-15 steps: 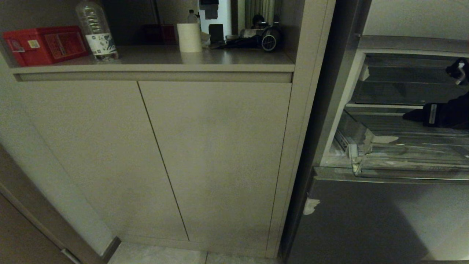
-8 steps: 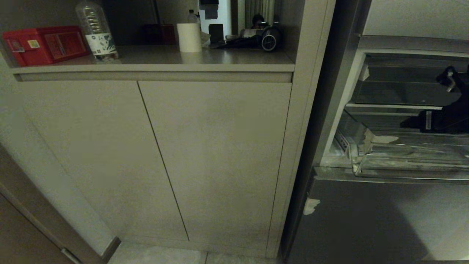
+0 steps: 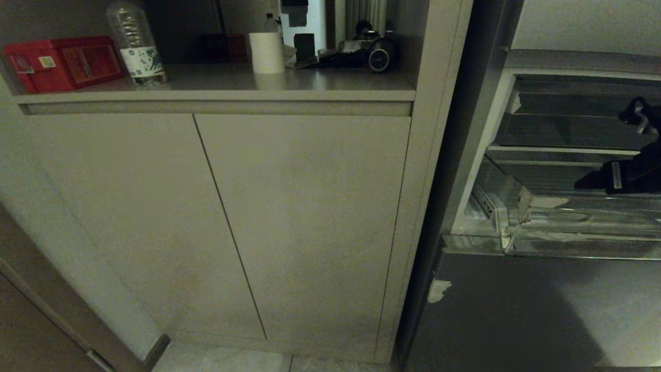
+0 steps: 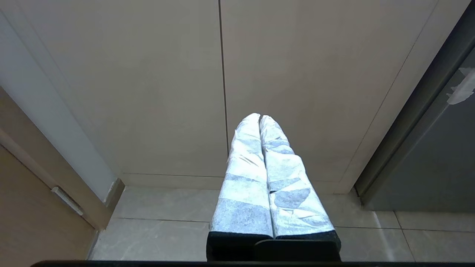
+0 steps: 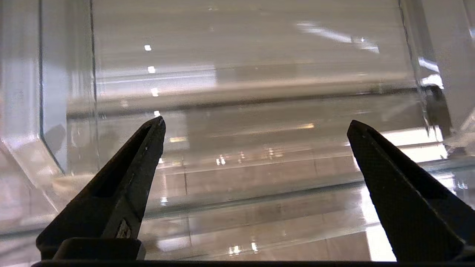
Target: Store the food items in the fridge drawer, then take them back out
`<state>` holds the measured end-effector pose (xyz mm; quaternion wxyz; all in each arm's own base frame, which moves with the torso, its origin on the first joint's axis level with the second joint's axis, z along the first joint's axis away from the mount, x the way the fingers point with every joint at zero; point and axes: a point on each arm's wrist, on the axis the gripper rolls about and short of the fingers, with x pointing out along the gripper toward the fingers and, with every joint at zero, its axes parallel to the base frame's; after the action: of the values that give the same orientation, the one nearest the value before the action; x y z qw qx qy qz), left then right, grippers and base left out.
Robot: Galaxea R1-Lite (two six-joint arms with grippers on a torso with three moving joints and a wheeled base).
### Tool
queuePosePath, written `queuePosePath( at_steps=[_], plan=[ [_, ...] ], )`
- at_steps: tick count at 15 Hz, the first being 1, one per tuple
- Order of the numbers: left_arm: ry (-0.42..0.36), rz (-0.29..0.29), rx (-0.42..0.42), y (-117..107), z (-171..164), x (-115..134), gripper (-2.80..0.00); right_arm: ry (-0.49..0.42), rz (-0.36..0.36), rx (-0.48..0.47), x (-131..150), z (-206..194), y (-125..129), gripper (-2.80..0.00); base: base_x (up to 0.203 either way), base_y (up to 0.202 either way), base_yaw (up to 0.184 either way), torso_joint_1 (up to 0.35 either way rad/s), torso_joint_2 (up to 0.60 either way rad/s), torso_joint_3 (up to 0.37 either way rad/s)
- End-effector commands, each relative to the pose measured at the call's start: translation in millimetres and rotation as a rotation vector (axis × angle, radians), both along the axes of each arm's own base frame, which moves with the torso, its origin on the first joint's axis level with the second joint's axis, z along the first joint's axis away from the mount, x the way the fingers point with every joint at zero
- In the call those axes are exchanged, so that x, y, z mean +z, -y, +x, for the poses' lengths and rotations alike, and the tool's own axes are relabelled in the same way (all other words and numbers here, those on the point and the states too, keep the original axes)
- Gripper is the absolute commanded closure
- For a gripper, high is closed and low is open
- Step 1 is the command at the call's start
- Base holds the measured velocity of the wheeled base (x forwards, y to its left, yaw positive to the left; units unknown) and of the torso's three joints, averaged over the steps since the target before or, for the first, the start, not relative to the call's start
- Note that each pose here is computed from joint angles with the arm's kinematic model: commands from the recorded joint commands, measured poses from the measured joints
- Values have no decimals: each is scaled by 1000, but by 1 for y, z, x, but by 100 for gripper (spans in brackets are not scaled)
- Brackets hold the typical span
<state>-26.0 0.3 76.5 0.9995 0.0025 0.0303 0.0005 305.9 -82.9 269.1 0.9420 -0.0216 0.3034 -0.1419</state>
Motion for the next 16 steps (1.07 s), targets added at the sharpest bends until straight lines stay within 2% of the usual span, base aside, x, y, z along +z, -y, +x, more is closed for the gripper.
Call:
queuePosePath(
  at_steps=[1,5,10,13,16],
  plan=[
    [-2,0,0,0,0,0,0,-24,-2,-1,9,-17,-3,-280,0,0,0,0,0,0],
    [-1,0,0,0,0,0,0,-68,9,-12,13,-36,-5,-280,0,0,0,0,0,0],
    [-1,0,0,0,0,0,0,-78,14,-47,11,-53,0,-280,0,0,0,0,0,0],
    [-2,0,0,0,0,0,0,-129,28,-56,11,-69,-2,-280,0,0,0,0,0,0],
    [-2,0,0,0,0,0,0,-127,23,-51,13,-81,-6,-280,0,0,0,0,0,0]
  ],
)
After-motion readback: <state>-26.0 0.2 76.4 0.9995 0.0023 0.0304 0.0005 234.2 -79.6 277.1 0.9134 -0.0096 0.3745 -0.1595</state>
